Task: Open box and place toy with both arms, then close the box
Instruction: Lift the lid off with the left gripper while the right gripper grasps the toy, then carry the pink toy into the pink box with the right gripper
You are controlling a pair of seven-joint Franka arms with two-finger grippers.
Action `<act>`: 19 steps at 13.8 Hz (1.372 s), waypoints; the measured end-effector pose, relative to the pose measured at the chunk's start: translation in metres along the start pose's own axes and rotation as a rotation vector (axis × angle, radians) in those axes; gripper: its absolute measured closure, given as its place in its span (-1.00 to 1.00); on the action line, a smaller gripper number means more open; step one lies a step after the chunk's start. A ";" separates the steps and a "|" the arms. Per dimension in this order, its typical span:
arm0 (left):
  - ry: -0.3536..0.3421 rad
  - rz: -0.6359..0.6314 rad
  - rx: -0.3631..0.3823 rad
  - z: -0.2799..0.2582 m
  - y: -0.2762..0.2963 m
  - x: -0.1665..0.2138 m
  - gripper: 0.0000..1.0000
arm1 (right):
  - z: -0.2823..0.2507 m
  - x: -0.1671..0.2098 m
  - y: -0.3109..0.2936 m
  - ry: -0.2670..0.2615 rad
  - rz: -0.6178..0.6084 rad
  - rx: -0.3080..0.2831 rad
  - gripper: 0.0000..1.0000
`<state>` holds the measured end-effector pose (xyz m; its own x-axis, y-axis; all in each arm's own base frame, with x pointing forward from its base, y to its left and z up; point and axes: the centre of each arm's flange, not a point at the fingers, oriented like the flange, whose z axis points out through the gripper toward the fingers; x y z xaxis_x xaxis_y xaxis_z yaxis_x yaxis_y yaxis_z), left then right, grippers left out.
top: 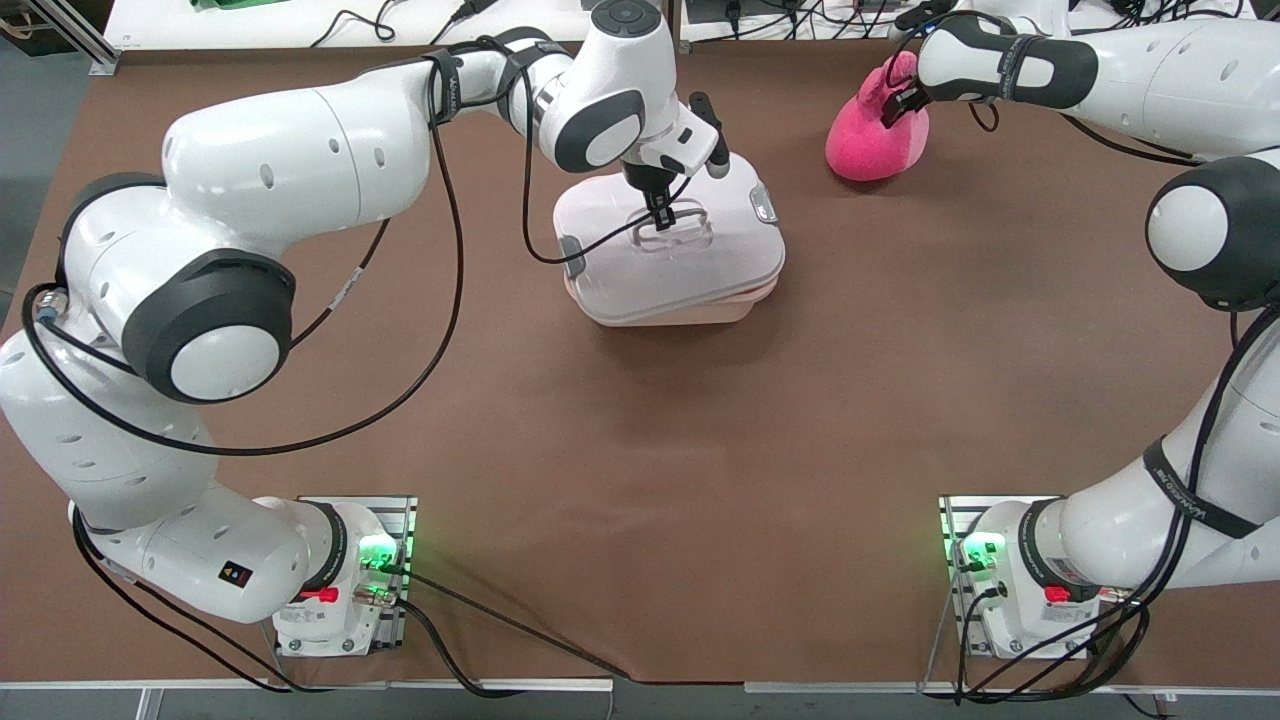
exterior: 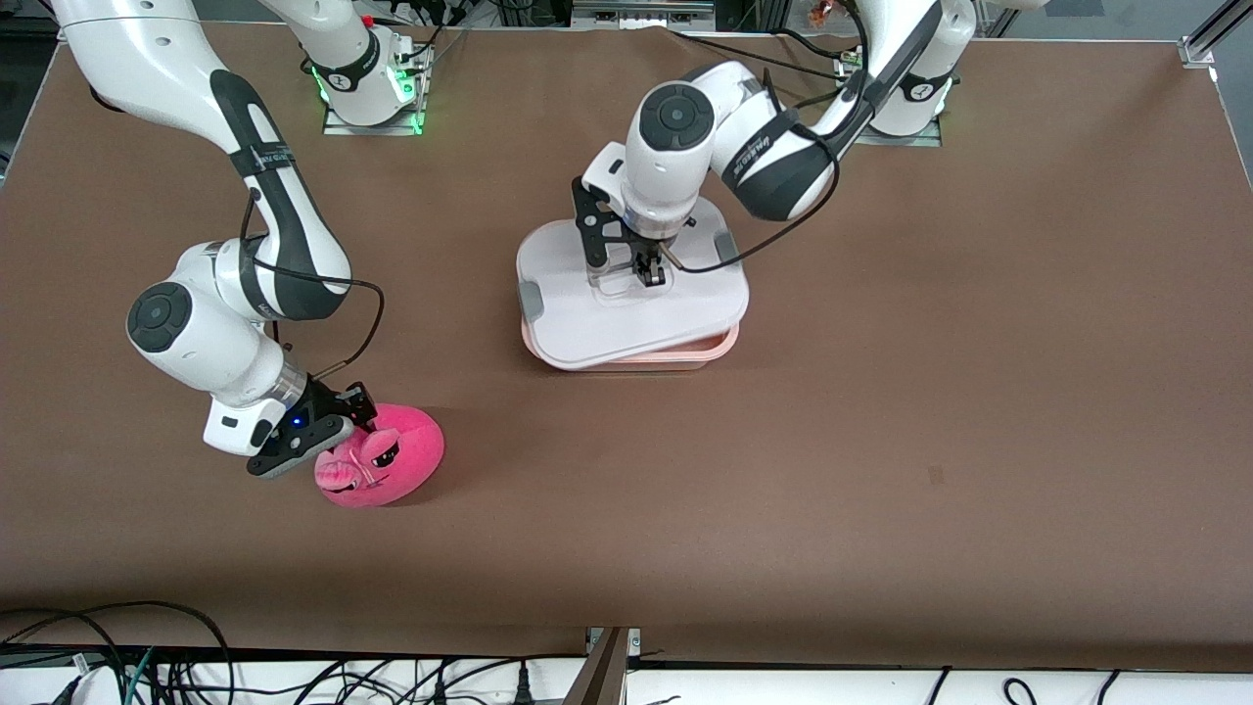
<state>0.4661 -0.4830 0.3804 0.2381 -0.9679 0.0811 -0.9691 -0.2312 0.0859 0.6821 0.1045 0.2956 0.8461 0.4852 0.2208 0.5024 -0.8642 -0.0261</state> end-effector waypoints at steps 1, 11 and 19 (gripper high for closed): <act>-0.007 0.007 0.002 -0.010 0.006 0.000 0.86 | 0.000 0.000 0.000 0.000 0.000 0.000 0.21; -0.211 0.053 -0.142 -0.097 -0.116 -0.157 0.86 | -0.039 0.014 -0.006 -0.041 -0.016 0.031 0.86; -0.152 0.145 -0.210 -0.136 -0.209 -0.303 0.86 | -0.142 0.034 -0.126 -0.190 -0.206 0.182 0.86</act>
<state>0.6047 -0.1277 0.4732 0.0705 -0.9967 -0.0410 -0.9541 -0.0794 0.2887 0.6225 0.2110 0.4452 0.7330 0.6781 0.0539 0.6753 -0.7158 -0.1778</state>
